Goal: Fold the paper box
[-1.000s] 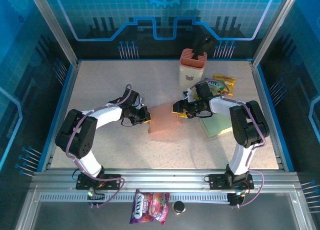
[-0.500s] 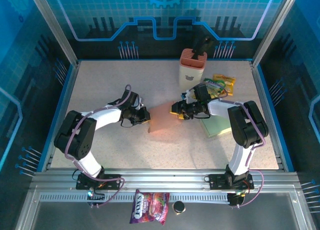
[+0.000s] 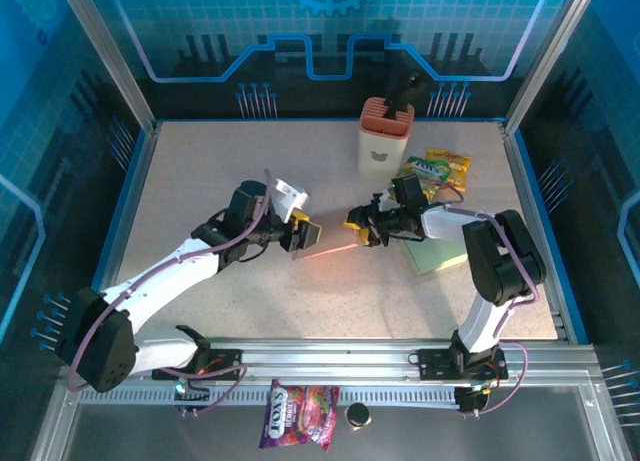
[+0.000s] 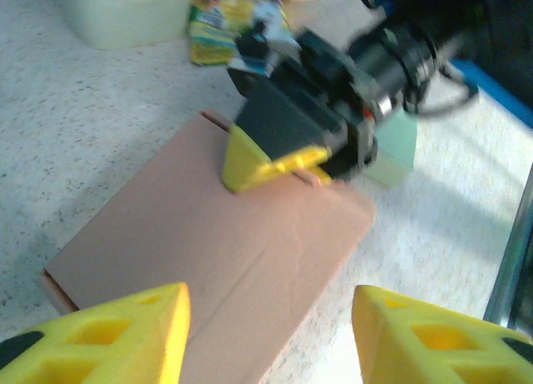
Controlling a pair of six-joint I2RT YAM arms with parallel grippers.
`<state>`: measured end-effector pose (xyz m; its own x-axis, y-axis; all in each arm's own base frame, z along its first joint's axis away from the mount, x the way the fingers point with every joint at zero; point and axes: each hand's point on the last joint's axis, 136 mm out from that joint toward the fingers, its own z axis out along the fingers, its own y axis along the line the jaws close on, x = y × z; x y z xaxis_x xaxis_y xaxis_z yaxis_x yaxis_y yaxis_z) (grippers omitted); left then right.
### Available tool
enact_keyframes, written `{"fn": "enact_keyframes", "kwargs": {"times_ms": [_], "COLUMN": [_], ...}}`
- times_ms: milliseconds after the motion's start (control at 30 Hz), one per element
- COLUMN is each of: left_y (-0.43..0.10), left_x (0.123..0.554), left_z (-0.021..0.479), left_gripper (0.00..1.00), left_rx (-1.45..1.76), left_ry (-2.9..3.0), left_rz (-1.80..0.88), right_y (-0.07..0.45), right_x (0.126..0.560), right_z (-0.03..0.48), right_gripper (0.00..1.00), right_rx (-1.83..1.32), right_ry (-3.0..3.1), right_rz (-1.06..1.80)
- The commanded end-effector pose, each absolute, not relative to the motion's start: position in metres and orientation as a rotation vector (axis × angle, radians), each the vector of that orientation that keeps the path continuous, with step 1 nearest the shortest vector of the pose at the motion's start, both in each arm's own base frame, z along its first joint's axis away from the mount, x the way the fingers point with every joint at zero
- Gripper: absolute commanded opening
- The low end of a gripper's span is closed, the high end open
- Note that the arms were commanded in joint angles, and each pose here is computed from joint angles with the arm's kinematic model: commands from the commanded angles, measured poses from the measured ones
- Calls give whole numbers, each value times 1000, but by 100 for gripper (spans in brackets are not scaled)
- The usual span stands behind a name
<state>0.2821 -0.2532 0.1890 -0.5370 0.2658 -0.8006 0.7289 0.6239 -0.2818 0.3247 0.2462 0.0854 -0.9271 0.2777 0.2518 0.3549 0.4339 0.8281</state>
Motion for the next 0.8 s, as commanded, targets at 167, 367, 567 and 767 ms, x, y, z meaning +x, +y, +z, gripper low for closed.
{"fn": "enact_keyframes", "kwargs": {"times_ms": [167, 367, 567, 767], "left_y": [-255, -250, -249, -254], "left_x": [240, 255, 272, 258], "left_z": [162, 140, 136, 127], "left_gripper": [68, 73, 76, 76], "left_rx": [1417, 1468, 1456, 1533], "left_ry": [1929, 1927, 1919, 1892], "left_rz": [-468, -301, -195, -223], "right_y": [240, 242, 241, 241], "right_x": [296, 287, 274, 262], "right_z": [106, 112, 113, 104], "right_gripper": [42, 40, 39, 38], "right_rx": [-849, -904, -956, -1061], "right_ry": [-2325, -2223, -2153, -2063], "right_rz": [-1413, -1374, -1305, -1245]}}
